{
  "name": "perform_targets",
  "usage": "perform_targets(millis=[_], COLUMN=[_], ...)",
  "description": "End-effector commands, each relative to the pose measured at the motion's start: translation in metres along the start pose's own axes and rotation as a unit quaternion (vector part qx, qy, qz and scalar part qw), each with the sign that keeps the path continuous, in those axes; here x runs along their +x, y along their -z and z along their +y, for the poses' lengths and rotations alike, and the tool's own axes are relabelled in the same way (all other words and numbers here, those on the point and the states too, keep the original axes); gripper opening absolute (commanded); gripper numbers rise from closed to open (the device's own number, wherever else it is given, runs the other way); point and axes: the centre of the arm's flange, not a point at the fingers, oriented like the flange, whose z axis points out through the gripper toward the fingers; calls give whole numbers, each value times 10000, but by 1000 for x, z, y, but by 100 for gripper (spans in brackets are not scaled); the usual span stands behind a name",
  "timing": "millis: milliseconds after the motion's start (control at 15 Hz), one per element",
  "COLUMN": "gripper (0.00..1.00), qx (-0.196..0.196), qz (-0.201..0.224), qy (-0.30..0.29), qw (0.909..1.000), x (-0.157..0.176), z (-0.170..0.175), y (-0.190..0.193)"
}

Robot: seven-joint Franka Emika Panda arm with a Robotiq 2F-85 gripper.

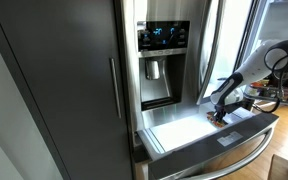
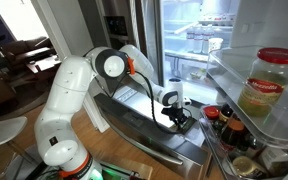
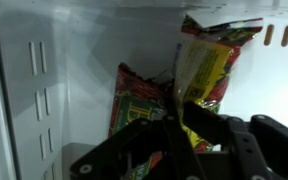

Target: Take a packet out of the freezer drawer and put it in the refrigerator then close the drawer

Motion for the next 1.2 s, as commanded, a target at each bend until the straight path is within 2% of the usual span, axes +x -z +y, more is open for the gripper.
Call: perform_targets(millis=[0, 467, 733, 1000, 1067, 1133], gripper=[0, 1, 1, 1, 1, 6], qx=[180, 360, 412, 457, 341, 332], qz=[104, 245, 423, 774, 680, 743], qy=[104, 354, 124, -110, -26, -42], qw=[9997, 9984, 9982, 9959, 9971, 9967], x=[-8, -20, -32, -40, -20, -21], z=[1, -14, -14, -8, -10, -9], y=[12, 48, 82, 124, 101, 109])
